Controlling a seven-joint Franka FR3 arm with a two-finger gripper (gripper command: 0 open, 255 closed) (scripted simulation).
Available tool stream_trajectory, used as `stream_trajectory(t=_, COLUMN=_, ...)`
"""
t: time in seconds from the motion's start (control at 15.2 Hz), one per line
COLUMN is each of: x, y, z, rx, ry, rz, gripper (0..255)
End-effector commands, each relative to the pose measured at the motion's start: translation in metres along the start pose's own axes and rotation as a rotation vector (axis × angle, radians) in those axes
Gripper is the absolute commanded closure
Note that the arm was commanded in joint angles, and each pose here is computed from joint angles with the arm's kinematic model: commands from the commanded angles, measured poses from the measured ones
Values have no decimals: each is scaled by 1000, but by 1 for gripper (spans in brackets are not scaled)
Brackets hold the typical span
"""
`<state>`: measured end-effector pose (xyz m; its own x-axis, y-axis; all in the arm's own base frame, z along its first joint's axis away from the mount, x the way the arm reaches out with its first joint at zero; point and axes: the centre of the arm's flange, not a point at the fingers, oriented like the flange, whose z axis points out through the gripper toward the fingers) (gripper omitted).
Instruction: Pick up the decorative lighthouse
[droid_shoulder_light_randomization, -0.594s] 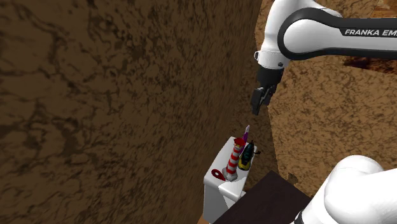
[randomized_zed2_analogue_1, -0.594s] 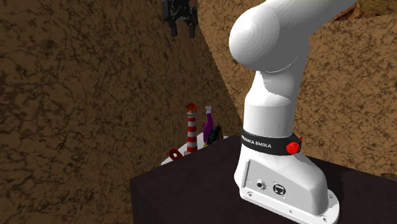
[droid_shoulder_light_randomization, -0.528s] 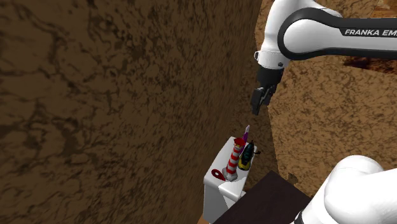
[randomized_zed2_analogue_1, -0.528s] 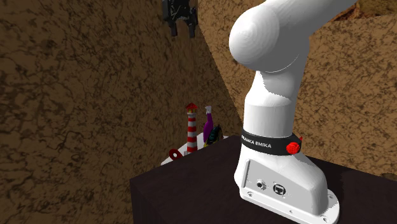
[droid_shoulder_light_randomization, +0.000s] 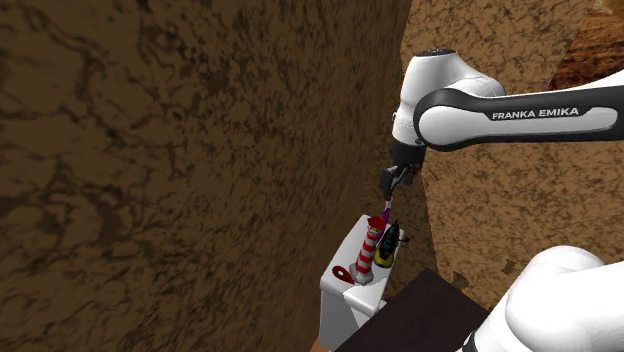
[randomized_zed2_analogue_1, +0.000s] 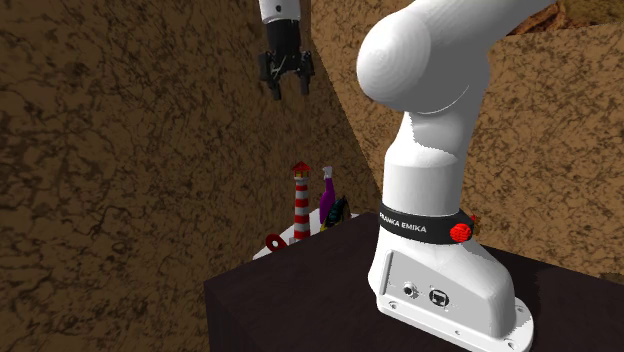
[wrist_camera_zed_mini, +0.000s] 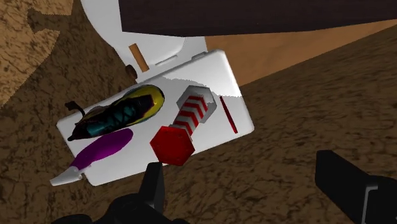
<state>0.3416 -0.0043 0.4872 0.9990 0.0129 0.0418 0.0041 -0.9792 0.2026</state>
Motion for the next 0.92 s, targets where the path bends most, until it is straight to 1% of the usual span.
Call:
stream_trajectory(t=0.0, x=5, y=0, z=26, rx=-19, ry=19, rz=39, gripper=0)
stream_trajectory(t=0.86, x=44, y=29, z=184, rx=-148, ry=122, rz=290, gripper=0)
